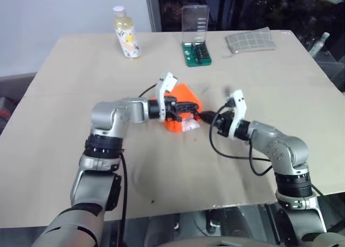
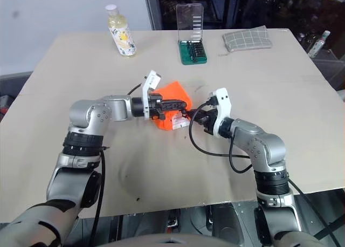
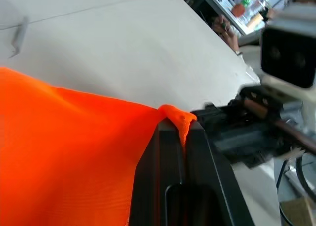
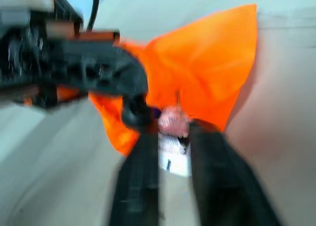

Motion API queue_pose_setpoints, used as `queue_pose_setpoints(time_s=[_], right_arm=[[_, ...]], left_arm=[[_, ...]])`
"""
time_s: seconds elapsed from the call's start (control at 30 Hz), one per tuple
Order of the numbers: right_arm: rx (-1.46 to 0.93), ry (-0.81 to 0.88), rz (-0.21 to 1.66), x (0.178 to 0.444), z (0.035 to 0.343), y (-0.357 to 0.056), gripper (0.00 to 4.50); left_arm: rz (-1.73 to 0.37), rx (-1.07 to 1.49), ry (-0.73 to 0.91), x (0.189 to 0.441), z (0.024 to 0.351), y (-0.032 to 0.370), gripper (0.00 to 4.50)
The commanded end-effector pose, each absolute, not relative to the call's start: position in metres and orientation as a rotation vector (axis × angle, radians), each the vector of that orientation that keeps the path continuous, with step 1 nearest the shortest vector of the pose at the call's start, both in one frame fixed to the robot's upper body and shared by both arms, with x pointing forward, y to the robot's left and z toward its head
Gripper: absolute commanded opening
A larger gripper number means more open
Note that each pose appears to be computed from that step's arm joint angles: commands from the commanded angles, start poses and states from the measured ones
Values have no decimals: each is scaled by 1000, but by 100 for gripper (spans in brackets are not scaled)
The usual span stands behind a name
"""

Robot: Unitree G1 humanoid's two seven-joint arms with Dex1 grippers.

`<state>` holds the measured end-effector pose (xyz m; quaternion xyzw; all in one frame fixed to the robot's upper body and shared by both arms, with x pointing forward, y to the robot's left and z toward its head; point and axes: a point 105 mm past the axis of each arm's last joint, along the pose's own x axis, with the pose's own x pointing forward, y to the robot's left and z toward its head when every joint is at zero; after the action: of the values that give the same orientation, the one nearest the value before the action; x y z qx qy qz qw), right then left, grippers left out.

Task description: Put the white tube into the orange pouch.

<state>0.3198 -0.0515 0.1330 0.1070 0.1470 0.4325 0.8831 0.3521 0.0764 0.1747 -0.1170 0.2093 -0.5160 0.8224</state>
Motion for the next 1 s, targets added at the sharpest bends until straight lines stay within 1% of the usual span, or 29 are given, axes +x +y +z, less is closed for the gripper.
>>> queue_pose_setpoints(time_s=[0.03,0.07,0.27,0.47,0.67,0.83,1.0], right_arm=[[185,253,928,315,139,-44,284],[172,246,923,315,138,-44,306],[174,186,902,323,139,-38,306],[222,106,947,326,149,-27,306],[239,80,1006,319,150,-17,306],[228,99,1022,319,141,-12,306],[249,90,1026,317,145,-15,306]], left_arm=[[-1122,-247,384,353,193,73,0],[-1122,-247,385,353,194,73,0],[-1123,-247,393,352,195,74,0],[-1118,-248,398,352,196,76,0],[-1115,-250,400,351,197,77,0],[-1111,-258,400,352,200,77,0],[-1103,-262,402,352,201,79,0]])
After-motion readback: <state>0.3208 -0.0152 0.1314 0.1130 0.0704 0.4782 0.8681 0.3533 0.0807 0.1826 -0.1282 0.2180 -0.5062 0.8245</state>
